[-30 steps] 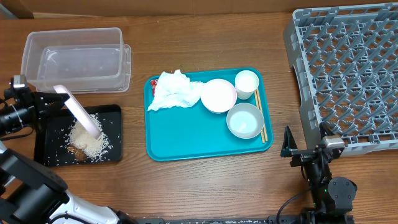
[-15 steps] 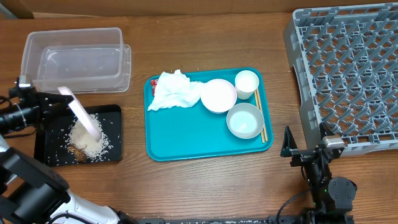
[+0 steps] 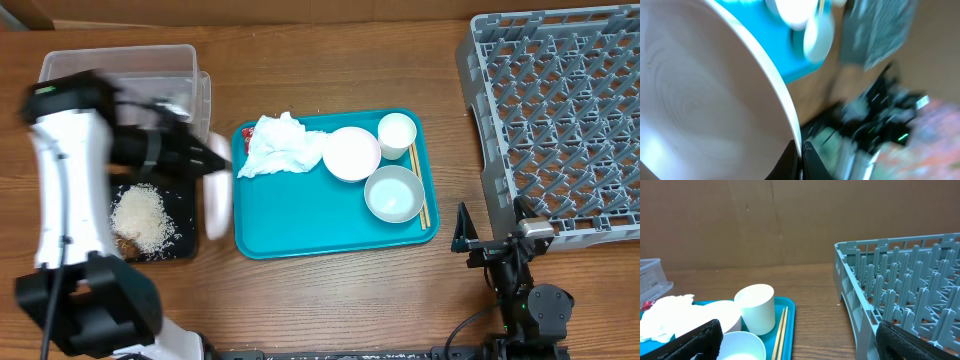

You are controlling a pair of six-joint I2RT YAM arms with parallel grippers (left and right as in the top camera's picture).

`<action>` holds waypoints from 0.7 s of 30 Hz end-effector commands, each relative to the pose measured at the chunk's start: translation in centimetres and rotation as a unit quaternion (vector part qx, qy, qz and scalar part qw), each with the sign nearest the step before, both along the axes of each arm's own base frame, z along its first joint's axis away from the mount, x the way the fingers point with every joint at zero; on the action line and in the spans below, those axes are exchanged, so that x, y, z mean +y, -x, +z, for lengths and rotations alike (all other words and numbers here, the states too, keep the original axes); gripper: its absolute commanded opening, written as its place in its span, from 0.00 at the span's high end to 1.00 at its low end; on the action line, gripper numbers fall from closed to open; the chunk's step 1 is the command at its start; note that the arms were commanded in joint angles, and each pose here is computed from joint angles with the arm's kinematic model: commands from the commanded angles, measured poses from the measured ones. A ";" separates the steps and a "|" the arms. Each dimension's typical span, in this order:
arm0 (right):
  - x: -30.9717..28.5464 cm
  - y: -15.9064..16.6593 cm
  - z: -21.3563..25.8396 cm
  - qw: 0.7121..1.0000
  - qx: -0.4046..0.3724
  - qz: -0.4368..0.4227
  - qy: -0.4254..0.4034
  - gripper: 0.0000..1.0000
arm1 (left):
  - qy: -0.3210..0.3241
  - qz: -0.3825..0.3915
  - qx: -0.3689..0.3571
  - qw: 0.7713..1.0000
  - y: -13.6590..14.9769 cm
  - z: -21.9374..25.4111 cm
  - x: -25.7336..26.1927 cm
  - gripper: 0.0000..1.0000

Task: Sort waste into correct bins and load items into the dishwasher
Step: 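Return the emptied plate to the teal tray with the left gripper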

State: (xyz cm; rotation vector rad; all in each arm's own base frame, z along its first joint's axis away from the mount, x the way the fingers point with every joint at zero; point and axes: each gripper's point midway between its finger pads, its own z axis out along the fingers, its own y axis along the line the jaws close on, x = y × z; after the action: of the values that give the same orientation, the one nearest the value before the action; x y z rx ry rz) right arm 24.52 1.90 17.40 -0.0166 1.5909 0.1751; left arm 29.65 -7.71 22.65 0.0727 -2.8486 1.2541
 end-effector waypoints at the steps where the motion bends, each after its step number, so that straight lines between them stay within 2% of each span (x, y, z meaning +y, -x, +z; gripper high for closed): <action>1: -0.2 0.0 -0.2 1.000 -0.002 -0.006 0.000 0.00 | -0.096 -0.070 0.017 0.993 2.0 -1.4 -3.2 0.96; 5: -0.2 0.0 -0.2 1.000 -0.002 -0.006 0.000 0.00 | -0.171 -0.108 0.002 0.979 2.3 -3.6 -8.2 0.96; 8: -0.2 0.0 -0.2 1.000 -0.002 -0.006 0.000 0.00 | -0.253 -0.094 -0.025 0.963 1.9 -5.0 -10.5 0.96; 14: -0.2 0.0 -0.2 1.000 -0.002 -0.006 0.000 0.00 | -0.365 -0.061 -0.090 0.924 2.0 -6.0 -13.4 0.96; 21: -0.2 0.0 -0.2 1.000 -0.002 -0.006 0.000 0.00 | -0.427 -0.071 -0.104 0.896 2.6 -8.8 -15.6 0.97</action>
State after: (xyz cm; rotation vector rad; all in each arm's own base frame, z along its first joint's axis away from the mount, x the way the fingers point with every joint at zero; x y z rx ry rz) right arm 24.52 1.89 17.40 -0.0160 1.5909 0.1751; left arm 25.92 -24.31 15.73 -0.3770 -3.2107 0.1208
